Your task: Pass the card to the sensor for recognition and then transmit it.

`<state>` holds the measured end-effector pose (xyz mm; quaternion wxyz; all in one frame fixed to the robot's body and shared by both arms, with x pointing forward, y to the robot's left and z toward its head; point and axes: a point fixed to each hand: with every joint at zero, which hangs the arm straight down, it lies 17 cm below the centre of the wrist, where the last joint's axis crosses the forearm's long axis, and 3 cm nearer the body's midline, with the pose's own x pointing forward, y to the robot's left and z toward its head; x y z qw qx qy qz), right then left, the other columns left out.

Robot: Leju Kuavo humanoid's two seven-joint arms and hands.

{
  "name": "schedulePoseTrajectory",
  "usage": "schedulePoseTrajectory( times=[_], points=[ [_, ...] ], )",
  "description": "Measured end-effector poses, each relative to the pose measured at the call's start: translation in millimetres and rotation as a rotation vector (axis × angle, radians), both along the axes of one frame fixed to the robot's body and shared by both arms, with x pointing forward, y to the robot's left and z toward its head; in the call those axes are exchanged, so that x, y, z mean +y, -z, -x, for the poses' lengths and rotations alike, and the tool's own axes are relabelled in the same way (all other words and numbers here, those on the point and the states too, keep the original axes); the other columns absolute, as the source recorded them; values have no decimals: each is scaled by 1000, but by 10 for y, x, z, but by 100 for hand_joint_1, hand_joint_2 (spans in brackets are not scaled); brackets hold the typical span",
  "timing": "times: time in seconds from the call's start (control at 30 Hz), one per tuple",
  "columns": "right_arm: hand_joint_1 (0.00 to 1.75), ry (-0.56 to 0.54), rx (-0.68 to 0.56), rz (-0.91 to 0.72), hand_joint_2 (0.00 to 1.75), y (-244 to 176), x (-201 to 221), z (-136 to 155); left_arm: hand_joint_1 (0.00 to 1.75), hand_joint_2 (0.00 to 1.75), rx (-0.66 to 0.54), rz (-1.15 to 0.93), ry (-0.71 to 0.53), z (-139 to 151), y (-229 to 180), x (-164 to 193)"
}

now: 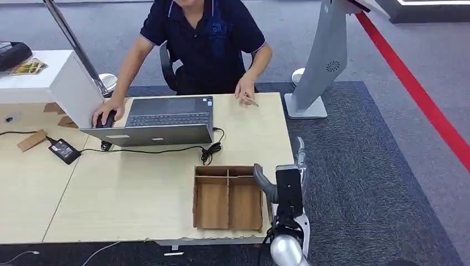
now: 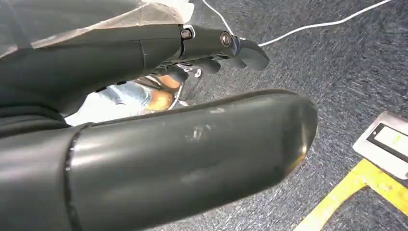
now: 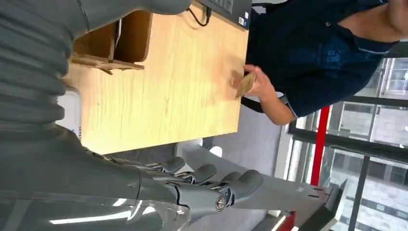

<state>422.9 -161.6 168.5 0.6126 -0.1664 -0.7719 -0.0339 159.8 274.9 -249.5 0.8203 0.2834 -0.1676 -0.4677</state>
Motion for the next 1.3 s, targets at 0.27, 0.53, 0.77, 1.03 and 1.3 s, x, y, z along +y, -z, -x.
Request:
schedulePoseTrajectory(
  times=[0.27, 0.53, 0.77, 1.03, 1.3],
  points=[
    [0, -18, 35, 41, 175, 118, 37, 49, 0, 0, 2, -1, -8, 6, 1, 8],
    [0, -38, 53, 88, 175, 201, 96, 84, 0, 0, 1, -1, -9, 5, 1, 12],
    [0, -47, 46, 213, 175, 219, 157, 106, 0, 0, 1, -2, -8, 4, 0, 12],
    [0, -39, 6, 380, 175, 165, 213, 130, 0, 0, 0, -2, -6, 3, -1, 11],
    [0, -30, -6, 448, 175, 146, 220, 137, 0, 0, 0, -3, -5, 2, -1, 10]
  ],
)
